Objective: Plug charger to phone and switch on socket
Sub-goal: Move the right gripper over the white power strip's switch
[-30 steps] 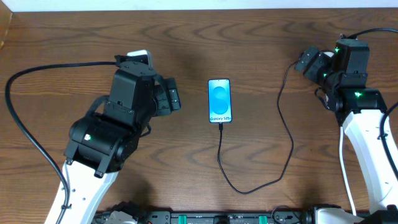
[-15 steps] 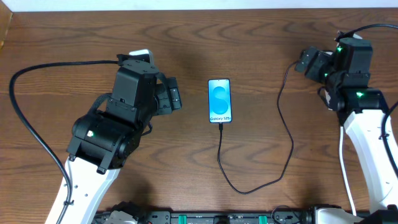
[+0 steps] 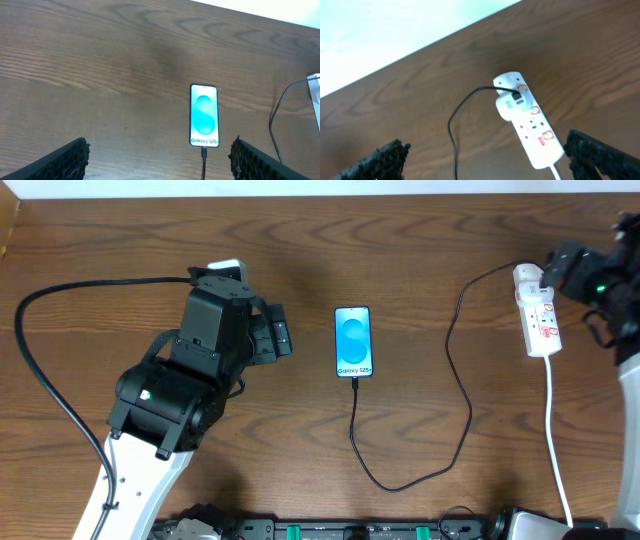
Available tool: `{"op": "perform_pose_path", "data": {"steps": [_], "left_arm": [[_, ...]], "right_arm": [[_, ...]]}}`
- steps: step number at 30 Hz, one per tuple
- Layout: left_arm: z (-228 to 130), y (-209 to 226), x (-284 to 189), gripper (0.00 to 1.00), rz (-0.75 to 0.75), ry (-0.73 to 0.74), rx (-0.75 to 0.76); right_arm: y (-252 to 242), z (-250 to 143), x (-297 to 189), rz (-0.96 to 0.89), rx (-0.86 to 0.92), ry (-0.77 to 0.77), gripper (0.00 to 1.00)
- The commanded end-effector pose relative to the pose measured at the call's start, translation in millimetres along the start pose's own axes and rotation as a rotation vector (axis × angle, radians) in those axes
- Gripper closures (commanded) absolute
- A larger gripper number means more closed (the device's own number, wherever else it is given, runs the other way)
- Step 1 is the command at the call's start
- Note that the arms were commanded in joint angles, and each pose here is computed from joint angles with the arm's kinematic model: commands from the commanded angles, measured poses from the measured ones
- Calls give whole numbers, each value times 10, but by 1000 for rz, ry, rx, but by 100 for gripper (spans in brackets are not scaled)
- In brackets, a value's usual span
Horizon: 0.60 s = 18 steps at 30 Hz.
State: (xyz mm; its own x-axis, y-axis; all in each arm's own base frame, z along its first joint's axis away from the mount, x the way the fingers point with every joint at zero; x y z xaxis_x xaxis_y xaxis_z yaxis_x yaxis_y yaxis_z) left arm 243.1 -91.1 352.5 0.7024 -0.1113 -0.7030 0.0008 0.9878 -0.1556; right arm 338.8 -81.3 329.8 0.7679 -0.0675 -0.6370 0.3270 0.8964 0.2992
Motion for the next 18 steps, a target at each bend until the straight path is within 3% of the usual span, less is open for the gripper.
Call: {"op": "perform_pose_path", "data": {"steps": [1,12,18], "left_arm": [[24,27,4,10,21,-7,9],[24,27,4,10,21,-7,9],[23,27,4,10,21,-7,9]], "right_arm": [[-30,222,-32,53,-42,3,1],[-337,644,451,29,-29,144,1],[-716,536,975,41,-3,260,2]]}}
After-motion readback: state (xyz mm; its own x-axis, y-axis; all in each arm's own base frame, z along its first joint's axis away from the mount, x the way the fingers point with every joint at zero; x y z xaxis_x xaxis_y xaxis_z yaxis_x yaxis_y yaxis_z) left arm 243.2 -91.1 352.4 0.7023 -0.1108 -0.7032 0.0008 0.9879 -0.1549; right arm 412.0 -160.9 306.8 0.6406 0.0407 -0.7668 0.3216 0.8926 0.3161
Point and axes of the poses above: each gripper's point midway between its finger pads, its own x axis out along the fingers, its own y axis along the line the jaws close on, z = x × y, the point moved 8 cm from there along -x, back along the fingers, and after that the axes turned 4 degrees about x, right-handed, at the moved point
